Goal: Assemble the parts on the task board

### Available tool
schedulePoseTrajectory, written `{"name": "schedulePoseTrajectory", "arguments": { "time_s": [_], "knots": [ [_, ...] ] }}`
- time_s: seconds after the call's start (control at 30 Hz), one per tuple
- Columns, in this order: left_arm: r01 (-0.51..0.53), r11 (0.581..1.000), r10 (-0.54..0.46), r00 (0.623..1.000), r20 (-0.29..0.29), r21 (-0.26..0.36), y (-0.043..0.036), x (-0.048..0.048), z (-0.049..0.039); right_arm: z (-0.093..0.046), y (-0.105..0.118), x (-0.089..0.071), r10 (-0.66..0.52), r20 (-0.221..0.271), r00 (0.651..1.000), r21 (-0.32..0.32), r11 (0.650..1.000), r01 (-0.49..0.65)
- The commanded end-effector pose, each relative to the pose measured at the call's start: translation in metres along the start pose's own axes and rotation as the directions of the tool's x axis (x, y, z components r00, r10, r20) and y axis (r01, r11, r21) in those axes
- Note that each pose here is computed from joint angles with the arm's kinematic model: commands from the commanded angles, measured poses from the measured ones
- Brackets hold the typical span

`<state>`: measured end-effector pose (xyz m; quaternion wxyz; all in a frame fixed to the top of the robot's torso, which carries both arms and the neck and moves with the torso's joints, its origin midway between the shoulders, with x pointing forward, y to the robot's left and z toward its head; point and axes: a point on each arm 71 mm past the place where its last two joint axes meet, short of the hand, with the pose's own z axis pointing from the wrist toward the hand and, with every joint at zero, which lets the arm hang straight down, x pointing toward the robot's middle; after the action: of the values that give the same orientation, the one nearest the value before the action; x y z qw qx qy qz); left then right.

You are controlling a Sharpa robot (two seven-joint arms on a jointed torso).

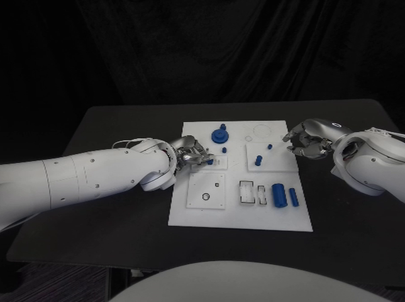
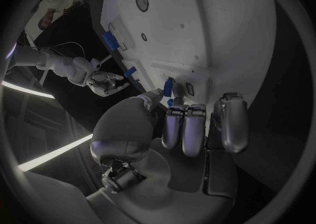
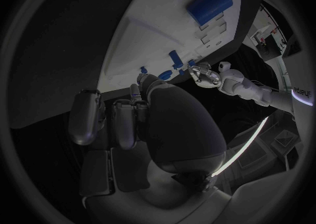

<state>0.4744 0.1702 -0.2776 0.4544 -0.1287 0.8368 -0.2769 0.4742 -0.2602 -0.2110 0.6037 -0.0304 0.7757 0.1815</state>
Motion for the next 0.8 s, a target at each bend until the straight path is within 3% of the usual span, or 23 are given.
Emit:
{"name": "schedulePoseTrajectory", "arguments": {
  "time_s": [0.03,0.8],
  "knots": [
    [0.003,1.0,-0.002,1.0,-0.01,0.03,-0.0023,0.0023,-0.0005,-0.0006,-0.0013,0.0017,-0.002,-0.007,1.0,0.012,1.0,0.002],
    [0.006,0.998,-0.006,1.0,0.006,0.065,-0.0031,0.0005,-0.0011,-0.0013,-0.0026,0.0022,-0.003,-0.012,1.0,0.02,1.0,0.003]
  ]
}}
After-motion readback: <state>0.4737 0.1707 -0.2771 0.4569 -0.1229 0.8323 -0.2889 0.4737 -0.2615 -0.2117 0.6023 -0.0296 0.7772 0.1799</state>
